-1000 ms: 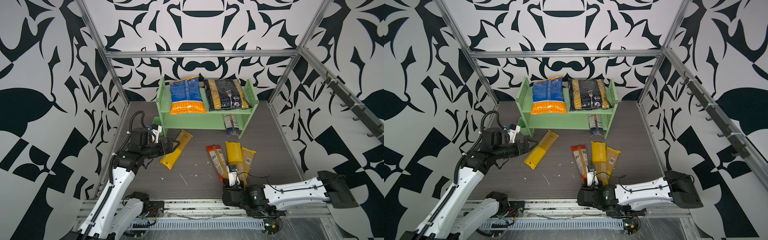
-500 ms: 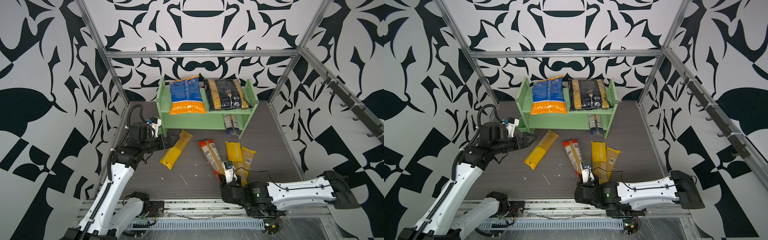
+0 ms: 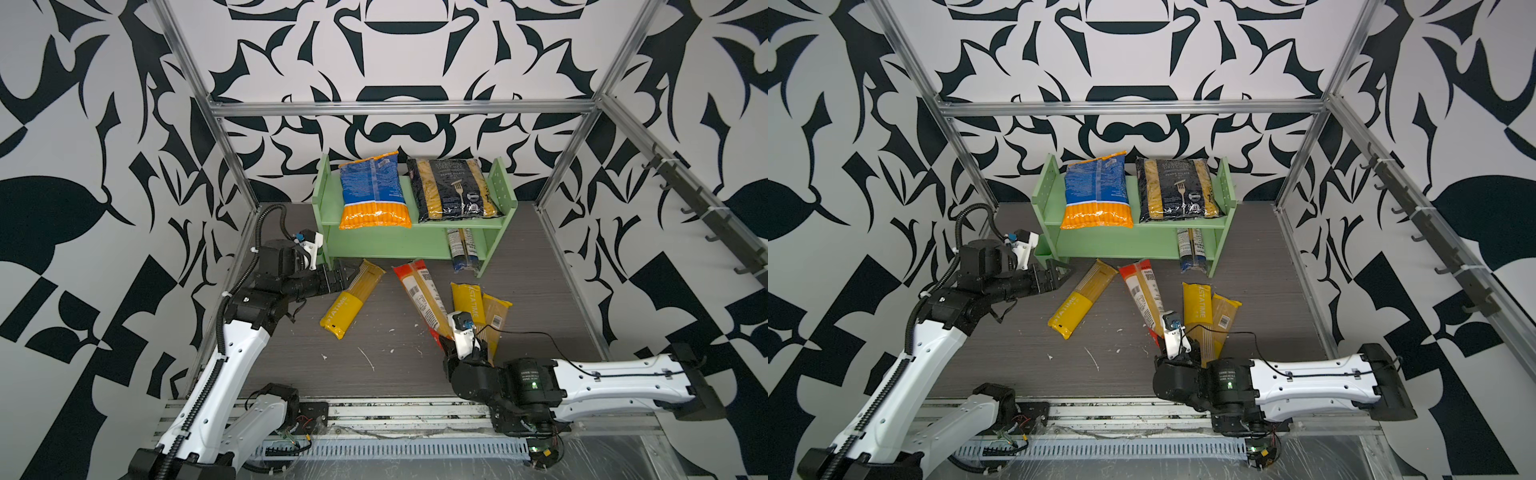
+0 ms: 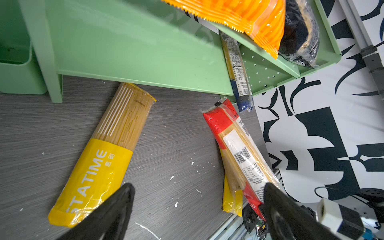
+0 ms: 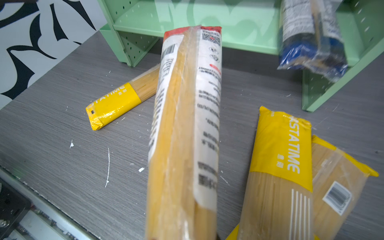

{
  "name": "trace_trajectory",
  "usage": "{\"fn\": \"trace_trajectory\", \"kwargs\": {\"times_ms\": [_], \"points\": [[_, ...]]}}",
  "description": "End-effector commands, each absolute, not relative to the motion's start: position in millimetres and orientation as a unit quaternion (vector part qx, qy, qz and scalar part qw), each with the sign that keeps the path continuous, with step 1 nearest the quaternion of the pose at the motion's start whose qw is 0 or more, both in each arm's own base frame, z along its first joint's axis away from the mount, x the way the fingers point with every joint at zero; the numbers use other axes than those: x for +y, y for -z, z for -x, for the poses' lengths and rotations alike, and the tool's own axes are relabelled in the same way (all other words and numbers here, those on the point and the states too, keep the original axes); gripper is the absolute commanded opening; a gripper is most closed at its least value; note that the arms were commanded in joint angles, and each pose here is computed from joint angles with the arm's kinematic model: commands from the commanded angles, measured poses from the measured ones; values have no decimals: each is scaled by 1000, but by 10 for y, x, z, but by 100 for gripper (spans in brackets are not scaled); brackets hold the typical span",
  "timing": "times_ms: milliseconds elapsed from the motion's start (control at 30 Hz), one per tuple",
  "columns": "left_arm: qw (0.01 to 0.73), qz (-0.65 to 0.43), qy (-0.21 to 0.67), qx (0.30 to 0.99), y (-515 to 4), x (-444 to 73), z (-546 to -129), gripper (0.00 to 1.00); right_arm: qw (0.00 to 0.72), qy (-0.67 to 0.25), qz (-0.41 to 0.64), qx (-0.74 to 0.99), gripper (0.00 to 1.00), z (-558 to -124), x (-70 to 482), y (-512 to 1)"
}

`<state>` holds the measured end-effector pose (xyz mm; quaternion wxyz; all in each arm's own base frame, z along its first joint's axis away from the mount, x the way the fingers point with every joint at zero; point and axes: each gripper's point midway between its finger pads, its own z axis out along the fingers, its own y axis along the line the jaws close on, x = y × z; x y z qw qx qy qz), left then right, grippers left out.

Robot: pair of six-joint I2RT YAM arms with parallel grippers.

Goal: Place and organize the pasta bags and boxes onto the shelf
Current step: 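Carry the red-topped pack toward the shelf's lower level with the right gripper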

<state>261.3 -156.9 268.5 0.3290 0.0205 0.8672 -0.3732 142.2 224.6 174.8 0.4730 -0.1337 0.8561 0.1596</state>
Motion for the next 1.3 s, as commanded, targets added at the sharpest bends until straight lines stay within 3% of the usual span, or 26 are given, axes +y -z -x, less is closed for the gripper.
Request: {"fn": "trace_trajectory", "kwargs": {"times_ms": [0,833,1267], "points": [[358,-33,377,854,-2886,-1592,-2689,99,551,-181,64,812,0,-1652,2198,-2426],[387,-74,364,844,-3088,-1638,-2850,99,550,-131,35,824,0,-2757,2267,-2509],[403,-111,334,845,-3025,-1607,-2938,99,516,-96,24,851,0,-3488,2483,-2076]]}}
